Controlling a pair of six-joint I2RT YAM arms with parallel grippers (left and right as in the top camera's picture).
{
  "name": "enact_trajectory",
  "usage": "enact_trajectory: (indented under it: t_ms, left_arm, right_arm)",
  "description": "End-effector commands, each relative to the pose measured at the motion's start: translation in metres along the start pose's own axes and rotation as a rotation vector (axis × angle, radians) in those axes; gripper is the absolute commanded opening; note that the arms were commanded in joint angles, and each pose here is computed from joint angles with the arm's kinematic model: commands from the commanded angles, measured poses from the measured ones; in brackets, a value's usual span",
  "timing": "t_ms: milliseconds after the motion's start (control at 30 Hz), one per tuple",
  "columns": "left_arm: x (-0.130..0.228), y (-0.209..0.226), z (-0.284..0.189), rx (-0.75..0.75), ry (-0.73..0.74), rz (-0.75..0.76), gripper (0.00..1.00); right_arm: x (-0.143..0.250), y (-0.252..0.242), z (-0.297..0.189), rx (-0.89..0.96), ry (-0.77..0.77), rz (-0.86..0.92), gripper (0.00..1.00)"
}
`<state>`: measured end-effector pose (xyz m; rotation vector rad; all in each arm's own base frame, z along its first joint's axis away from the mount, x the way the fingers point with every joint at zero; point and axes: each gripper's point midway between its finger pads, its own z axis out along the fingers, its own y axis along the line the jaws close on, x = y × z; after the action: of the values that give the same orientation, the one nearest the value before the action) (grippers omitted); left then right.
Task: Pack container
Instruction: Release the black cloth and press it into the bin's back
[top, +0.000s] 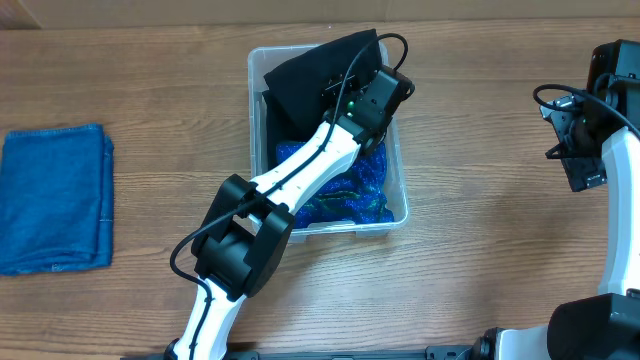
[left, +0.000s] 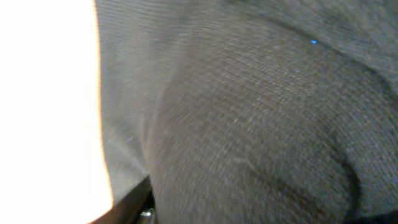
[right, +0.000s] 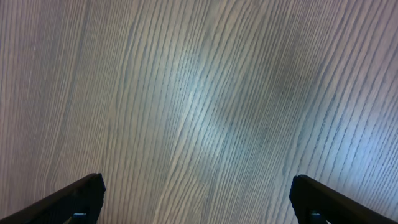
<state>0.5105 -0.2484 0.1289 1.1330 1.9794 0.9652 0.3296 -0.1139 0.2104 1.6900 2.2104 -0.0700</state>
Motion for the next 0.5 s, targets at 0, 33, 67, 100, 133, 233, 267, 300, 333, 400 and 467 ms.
enact_trajectory:
  t_ms: [0,33,67,100,133,233,267,300,333,400,467]
  left_arm:
    - [-0.007,0.035,-0.019,-0.080,-0.017,-0.170,0.61]
    - [-0.004,0.036,-0.020,-0.075,-0.010,-0.162,0.69]
    - [-0.002,0.034,-0.020,-0.067,0.001,-0.148,0.75]
    - [0.000,0.032,-0.020,-0.061,0.007,-0.139,0.77]
    - [0.001,0.027,-0.019,-0.039,0.006,-0.128,0.77]
    - [-0.005,0.020,-0.022,0.008,-0.025,-0.201,0.78]
    - [-0.008,0.021,-0.027,0.032,-0.045,-0.253,0.78]
    - [-0.011,0.023,-0.032,0.060,-0.066,-0.297,0.78]
    - [-0.018,0.026,-0.045,0.126,-0.115,-0.356,0.78]
    - [-0.030,0.040,-0.075,0.241,-0.218,-0.449,0.78]
    - [-0.038,0.067,-0.104,0.286,-0.317,-0.513,0.78]
  right_arm:
    - [-0.002,0.000,-0.001,-0.003,-0.005,0.008,1.00]
    - [-0.002,0.000,-0.001,-0.003,-0.006,0.008,1.00]
    - [-0.002,0.000,-0.001,-0.003,-0.006,0.008,1.00]
    - [-0.002,0.000,-0.001,-0.004,-0.006,0.008,1.00]
    - [-0.002,0.000,-0.001,-0.003,-0.006,0.008,1.00]
    - [-0.002,0.000,-0.001,-0.003,-0.006,0.008,1.00]
    - [-0.002,0.000,-0.001,-0.004,-0.006,0.008,1.00]
    - [-0.002,0.000,-0.001,-0.003,-0.005,0.008,1.00]
    - [-0.002,0.000,-0.001,-0.003,-0.005,0.008,1.00]
    - [-0.002,0.000,-0.001,-0.003,-0.006,0.008,1.00]
    - [-0.002,0.000,-0.001,-0.003,-0.006,0.008,1.00]
